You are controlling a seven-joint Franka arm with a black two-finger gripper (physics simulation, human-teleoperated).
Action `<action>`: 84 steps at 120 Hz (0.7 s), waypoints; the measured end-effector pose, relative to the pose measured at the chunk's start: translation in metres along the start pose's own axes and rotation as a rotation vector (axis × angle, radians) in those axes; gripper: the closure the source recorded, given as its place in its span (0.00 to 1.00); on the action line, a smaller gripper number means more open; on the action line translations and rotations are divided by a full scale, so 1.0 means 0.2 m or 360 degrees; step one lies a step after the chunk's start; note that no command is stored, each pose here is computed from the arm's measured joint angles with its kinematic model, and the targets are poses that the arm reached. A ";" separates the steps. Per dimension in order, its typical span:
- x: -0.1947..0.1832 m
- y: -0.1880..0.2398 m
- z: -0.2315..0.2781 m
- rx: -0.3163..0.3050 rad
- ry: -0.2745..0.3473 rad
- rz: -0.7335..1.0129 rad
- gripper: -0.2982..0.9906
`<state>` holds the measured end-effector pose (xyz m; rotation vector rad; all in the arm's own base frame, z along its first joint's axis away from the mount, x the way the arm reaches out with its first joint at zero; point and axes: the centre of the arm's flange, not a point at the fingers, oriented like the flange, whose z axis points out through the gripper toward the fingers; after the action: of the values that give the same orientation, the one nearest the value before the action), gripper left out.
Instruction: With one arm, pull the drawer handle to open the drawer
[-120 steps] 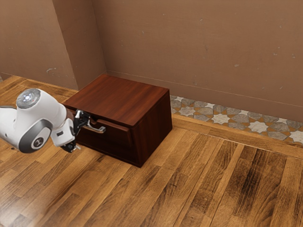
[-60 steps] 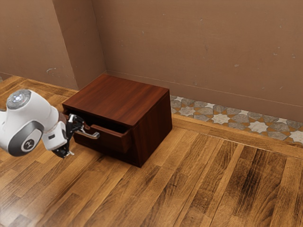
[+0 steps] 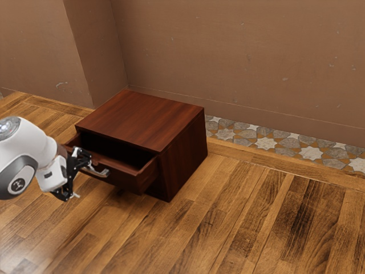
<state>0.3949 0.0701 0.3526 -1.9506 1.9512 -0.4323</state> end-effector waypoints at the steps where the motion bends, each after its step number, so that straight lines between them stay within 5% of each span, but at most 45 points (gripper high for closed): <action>1: 0.00 0.00 0.00 0.0001 0.0001 0.0000 0.23; 84: -0.05 0.14 -0.09 -0.0116 0.0034 -0.0014 0.23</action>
<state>0.3612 0.0800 0.3571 -2.0078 1.9982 -0.3910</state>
